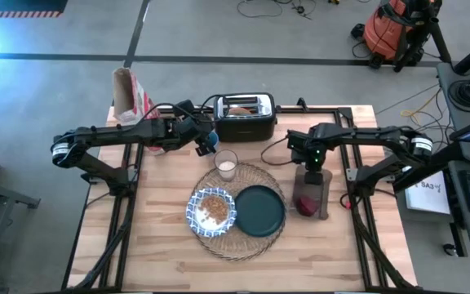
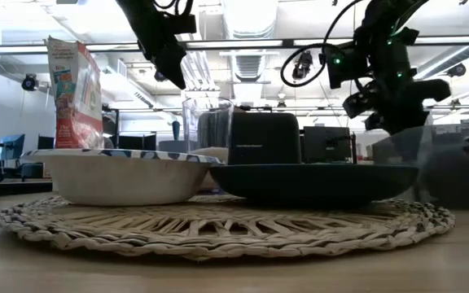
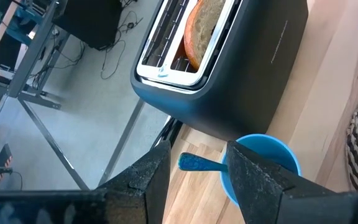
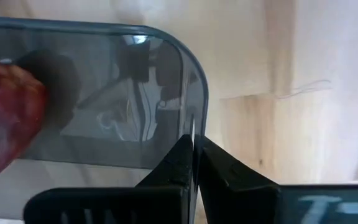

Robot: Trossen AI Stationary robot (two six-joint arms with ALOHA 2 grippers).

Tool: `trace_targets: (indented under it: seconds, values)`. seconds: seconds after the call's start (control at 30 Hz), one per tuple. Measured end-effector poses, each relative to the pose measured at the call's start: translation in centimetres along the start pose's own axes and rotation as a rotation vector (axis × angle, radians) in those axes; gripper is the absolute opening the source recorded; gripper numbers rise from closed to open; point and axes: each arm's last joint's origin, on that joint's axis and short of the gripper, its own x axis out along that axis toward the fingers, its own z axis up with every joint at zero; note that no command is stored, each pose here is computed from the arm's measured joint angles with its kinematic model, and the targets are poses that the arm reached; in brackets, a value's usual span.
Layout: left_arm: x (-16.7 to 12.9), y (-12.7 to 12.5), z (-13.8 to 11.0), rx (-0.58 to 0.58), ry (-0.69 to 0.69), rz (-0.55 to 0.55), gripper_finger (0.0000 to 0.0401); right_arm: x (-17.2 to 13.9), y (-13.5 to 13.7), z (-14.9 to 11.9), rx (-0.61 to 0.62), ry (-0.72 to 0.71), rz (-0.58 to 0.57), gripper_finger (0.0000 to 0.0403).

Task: Arrange a breakfast setting
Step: Move the black bin to the bottom right of the table

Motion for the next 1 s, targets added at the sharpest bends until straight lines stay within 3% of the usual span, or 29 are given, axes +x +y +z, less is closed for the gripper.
trace_targets:
  seconds: [0.23,0.47,1.0]
  values:
    - [0.0,0.0,0.0,0.0,0.0,0.0,0.0141,0.2,2.4,0.1,-0.098,0.019,0.052,0.0008]
    - [0.0,0.0,0.0,0.014,0.0,0.0,0.0141,0.5,6.6,0.1,-0.14,0.043,0.127,0.0008]
    - [0.0,0.1,0.0,0.006,0.002,0.002,0.0141,1.5,17.3,-3.7,-0.187,0.103,0.091,0.0008]
